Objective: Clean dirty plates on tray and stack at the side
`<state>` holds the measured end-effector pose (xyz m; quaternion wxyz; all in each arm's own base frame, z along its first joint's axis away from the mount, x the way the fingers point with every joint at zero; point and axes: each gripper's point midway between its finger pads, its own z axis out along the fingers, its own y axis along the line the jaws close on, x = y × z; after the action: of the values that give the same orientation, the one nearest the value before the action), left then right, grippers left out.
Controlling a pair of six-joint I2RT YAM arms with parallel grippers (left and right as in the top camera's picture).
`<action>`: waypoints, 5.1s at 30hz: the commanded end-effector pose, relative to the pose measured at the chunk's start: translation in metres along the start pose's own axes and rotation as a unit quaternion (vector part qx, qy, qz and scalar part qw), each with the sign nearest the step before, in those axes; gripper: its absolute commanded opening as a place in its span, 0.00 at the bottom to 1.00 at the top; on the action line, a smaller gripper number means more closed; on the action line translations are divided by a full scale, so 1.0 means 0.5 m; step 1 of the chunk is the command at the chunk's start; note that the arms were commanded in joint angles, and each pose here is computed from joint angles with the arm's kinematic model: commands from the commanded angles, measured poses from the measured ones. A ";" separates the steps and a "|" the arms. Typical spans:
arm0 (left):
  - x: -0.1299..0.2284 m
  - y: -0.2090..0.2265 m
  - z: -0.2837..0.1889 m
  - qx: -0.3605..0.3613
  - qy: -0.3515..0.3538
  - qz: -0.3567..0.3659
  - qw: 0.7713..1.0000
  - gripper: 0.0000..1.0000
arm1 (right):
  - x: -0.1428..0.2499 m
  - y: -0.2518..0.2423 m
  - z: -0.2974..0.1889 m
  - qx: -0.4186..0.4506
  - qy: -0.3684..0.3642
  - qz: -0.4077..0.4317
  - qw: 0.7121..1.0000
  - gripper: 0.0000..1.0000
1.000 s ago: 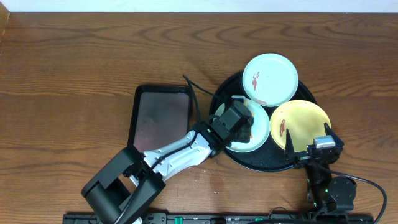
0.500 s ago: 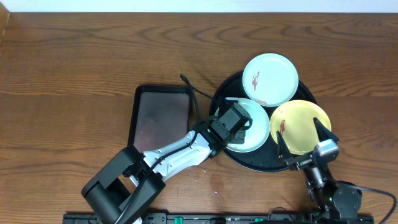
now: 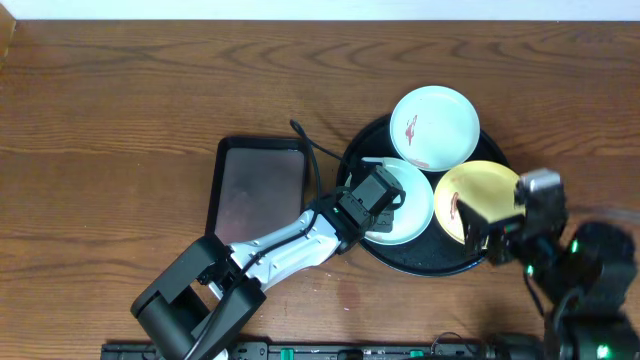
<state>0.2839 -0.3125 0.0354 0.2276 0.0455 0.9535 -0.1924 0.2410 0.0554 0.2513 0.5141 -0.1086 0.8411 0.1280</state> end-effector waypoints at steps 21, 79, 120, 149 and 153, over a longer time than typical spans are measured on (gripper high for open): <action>-0.012 0.003 -0.003 -0.005 -0.011 0.001 1.000 0.07 | 0.200 -0.009 0.325 -0.054 0.325 0.118 0.937 0.43; -0.056 -0.070 -0.022 0.073 -0.048 0.049 0.995 0.73 | 0.345 -0.033 0.414 0.010 0.405 0.026 0.914 0.03; -0.082 -0.027 0.038 0.010 -0.088 0.208 0.974 0.46 | 0.349 -0.033 0.408 0.010 0.411 0.028 0.911 0.03; 0.005 0.055 0.079 -0.052 -0.002 0.066 0.996 0.08 | 0.351 -0.033 0.407 0.010 0.413 0.028 0.910 0.02; 0.002 0.115 0.067 -0.130 -0.015 0.064 0.989 0.08 | 0.351 -0.033 0.407 0.010 0.413 0.028 0.910 0.01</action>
<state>0.3073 -0.3122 0.0083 0.2605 0.1223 0.9484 -0.1333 0.3401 0.0959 0.0062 0.1255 -0.1176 0.9821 0.0772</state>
